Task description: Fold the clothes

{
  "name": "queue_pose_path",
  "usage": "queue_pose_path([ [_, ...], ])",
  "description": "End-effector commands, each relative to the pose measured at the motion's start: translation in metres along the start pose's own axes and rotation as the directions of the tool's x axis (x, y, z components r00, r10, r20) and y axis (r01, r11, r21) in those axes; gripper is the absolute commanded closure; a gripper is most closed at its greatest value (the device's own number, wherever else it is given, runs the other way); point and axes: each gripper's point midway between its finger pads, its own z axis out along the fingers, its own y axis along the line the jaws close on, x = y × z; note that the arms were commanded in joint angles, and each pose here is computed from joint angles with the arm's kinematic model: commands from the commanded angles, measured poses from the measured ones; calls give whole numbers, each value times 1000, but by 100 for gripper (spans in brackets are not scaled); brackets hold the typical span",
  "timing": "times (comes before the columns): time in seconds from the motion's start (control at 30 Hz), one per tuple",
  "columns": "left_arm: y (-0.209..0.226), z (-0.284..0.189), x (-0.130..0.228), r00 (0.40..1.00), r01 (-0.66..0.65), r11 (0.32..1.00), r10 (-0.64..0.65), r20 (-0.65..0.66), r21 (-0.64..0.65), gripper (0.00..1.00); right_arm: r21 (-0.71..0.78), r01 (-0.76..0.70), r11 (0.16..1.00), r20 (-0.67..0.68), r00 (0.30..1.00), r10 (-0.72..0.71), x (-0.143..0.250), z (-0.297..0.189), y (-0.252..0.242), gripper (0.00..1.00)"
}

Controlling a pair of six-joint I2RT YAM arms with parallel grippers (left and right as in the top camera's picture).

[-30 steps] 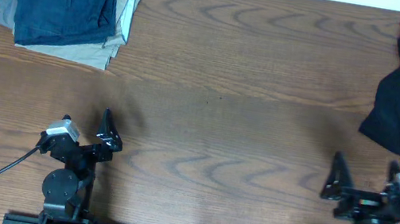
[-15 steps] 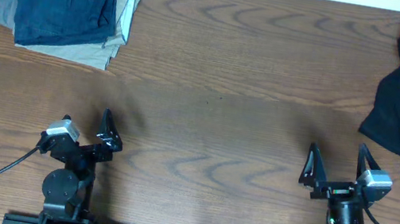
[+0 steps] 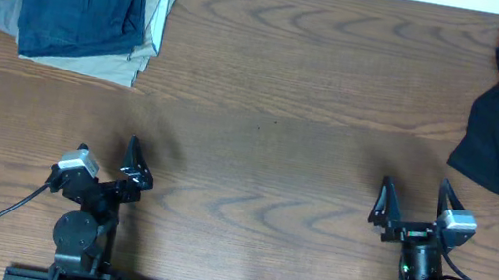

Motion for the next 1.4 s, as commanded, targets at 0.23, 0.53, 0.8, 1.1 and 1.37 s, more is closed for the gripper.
queue_pose_path([
  [0.23,11,2,15,999,-15,999,13,-30,-38,2,92,-10,996,-159,987,25,40,-5,-21,1],
  [0.53,11,2,15,999,-15,999,14,-30,-38,2,88,-11,996,-160,987,25,40,-5,-20,1],
  [0.8,11,2,15,999,-15,999,14,-30,-38,2,88,-11,996,-161,987,25,41,-5,-20,1],
  [1.1,11,2,15,999,-15,999,13,-30,-38,2,88,-11,996,-161,987,25,41,-5,-20,1],
  [1.37,11,2,15,999,-15,999,13,-30,-38,2,88,-11,996,-161,987,25,41,-5,-20,1],
])
